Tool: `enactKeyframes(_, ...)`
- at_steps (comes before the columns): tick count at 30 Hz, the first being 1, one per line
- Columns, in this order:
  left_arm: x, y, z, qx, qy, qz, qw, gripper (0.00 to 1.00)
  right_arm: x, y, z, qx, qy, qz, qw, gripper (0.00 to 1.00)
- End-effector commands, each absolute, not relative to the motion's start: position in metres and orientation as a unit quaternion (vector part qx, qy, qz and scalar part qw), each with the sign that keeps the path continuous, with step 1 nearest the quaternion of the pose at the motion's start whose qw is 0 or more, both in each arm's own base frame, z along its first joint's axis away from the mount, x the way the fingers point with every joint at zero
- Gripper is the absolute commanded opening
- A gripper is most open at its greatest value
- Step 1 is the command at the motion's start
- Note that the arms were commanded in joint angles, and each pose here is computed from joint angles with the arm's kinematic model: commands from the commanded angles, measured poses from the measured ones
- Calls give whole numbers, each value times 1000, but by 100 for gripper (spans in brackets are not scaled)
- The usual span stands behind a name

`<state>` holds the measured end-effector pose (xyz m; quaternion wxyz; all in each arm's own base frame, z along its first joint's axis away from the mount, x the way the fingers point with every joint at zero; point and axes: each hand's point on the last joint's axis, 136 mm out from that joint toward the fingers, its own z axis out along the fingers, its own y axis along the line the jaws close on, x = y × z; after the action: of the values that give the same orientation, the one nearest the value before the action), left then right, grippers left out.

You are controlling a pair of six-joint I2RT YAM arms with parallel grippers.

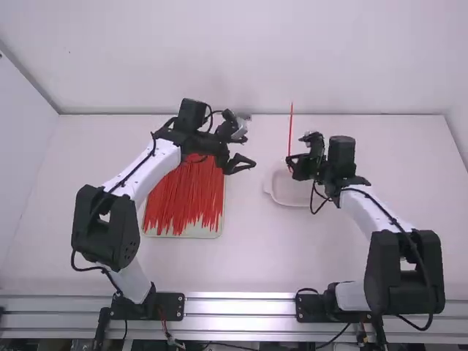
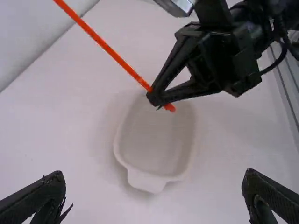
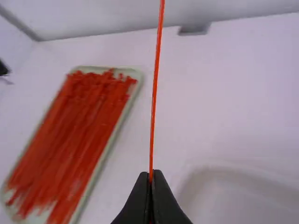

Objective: Fasten the cable tie

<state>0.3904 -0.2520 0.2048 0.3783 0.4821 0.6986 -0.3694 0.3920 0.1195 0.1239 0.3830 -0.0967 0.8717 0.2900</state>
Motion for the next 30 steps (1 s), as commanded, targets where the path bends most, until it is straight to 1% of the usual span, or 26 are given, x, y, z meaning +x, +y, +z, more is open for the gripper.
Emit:
enactKeyframes(1,387,-248,190,483,704,-369,368,99,398,95,110,-52,892,209,397,0)
enactKeyframes(5,386,-242,181,476,709,-372,364,99,393,90,94,-43,899,185,394,0)
enactKeyframes(9,379,-242,182,473,699,-399,360,99,389,77,77,-17,900,159,404,0)
enactKeyframes(13,376,-243,182,473,697,-406,355,99,391,69,52,2,904,157,398,0)
enactKeyframes(20,374,-242,181,467,703,-410,346,99,393,71,18,3,913,166,372,0)
enactKeyframes(22,370,-244,182,470,696,-419,344,99,394,71,14,3,913,166,372,3)
enactKeyframes(23,369,-244,183,470,696,-422,343,99,395,72,12,3,913,166,372,8)
enactKeyframes(24,370,-243,182,467,698,-421,343,99,395,71,12,3,913,166,373,15)
enactKeyframes(25,370,-243,182,467,699,-420,343,99,395,72,12,3,913,166,374,31)
enactKeyframes(26,369,-244,182,469,698,-420,342,99,396,72,13,2,912,166,374,41)
enactKeyframes(28,371,-242,181,467,700,-418,343,99,398,73,15,1,912,166,375,99)
enactKeyframes(30,371,-242,180,461,705,-418,339,99,401,71,17,1,911,165,377,99)
